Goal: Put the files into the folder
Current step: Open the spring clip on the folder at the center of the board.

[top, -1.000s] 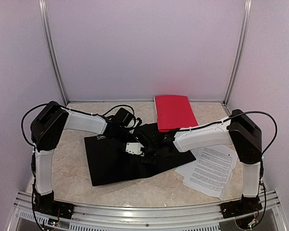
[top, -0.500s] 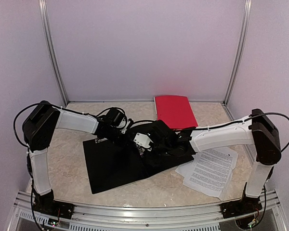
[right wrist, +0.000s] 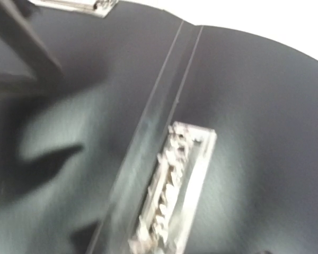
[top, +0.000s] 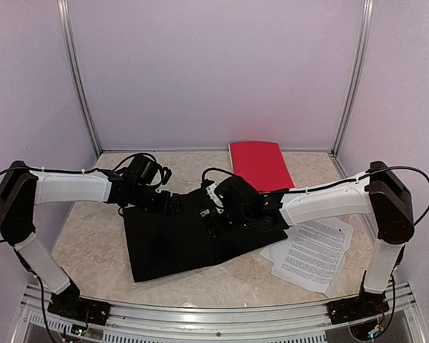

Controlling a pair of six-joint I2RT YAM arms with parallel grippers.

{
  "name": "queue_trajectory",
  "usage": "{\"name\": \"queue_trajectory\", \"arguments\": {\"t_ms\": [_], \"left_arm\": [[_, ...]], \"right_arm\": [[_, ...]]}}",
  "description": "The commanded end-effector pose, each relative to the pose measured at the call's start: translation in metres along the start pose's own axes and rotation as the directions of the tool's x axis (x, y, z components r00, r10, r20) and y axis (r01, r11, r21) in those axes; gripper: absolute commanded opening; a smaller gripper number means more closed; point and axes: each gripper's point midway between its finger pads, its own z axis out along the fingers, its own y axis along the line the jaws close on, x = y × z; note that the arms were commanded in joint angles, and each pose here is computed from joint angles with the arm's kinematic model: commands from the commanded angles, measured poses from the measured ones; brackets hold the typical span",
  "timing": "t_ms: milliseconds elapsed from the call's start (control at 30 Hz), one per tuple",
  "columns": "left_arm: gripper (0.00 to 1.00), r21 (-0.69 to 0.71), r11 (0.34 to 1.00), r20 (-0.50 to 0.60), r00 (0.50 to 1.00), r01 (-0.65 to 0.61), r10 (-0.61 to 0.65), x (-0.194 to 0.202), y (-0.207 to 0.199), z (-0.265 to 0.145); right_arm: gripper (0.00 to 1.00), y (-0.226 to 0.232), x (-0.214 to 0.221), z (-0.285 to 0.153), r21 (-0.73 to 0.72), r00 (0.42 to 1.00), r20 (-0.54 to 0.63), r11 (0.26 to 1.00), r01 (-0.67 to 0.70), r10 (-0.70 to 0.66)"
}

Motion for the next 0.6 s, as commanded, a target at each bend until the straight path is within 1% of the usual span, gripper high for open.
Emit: {"name": "queue_trajectory", "arguments": {"t_ms": [0, 100, 300, 467, 567], "left_arm": [[0.88, -0.04, 0.996, 0.086, 0.993, 0.083, -0.079, -0.019, 0.011, -0.029], [0.89, -0.071, 0.992, 0.106, 0.99, 0.101, -0.093, -0.021, 0.017, -0.041], [0.9, -0.057, 0.99, 0.128, 0.985, 0.127, -0.118, -0.022, 0.017, -0.053], [0.9, -0.067, 0.99, 0.126, 0.985, 0.127, -0.118, -0.022, 0.02, -0.054], [0.9, -0.06, 0.99, 0.115, 0.986, 0.128, -0.12, -0.02, 0.019, -0.051]], "right_arm": [[0.79, -0.001, 0.002, 0.035, 0.013, 0.996, -0.06, 0.998, -0.067, 0.068], [0.8, -0.001, 0.001, 0.047, -0.012, 0.994, -0.079, 0.997, -0.076, 0.074], [0.74, -0.011, 0.013, 0.061, -0.035, 0.986, -0.136, 0.995, -0.097, 0.091], [0.78, -0.008, 0.03, 0.073, -0.059, 0.978, -0.196, 0.994, -0.089, 0.076], [0.79, -0.006, 0.036, 0.076, -0.07, 0.975, -0.211, 0.994, -0.088, 0.072]]}}
